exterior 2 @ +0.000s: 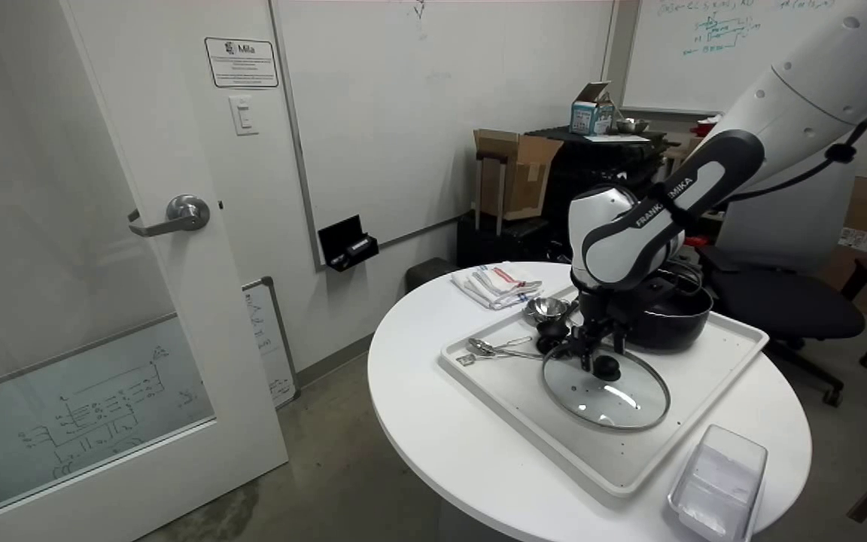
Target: Pick up the lid and cover the pot
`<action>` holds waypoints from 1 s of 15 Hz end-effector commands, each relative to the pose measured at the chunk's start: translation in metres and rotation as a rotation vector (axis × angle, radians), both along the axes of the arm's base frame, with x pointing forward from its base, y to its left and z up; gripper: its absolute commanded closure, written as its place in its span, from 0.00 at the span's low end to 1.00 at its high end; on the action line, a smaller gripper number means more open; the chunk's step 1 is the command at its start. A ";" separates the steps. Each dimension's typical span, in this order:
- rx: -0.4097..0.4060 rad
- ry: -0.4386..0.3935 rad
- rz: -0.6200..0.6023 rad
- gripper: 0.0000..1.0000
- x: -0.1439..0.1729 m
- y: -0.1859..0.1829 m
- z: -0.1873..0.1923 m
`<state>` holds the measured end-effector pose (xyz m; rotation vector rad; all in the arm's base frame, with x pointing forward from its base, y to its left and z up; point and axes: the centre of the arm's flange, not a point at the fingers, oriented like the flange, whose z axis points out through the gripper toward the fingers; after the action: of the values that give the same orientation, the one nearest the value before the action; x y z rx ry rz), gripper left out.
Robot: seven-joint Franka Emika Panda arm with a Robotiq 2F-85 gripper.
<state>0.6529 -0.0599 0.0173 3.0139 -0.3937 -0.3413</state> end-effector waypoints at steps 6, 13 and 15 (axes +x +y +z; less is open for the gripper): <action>-0.025 0.055 0.032 0.26 0.002 0.001 -0.020; -0.030 0.051 0.047 0.67 0.008 0.004 -0.013; -0.028 0.048 0.052 0.68 0.008 0.004 -0.010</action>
<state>0.6562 -0.0576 0.0094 2.9946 -0.3442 -0.4032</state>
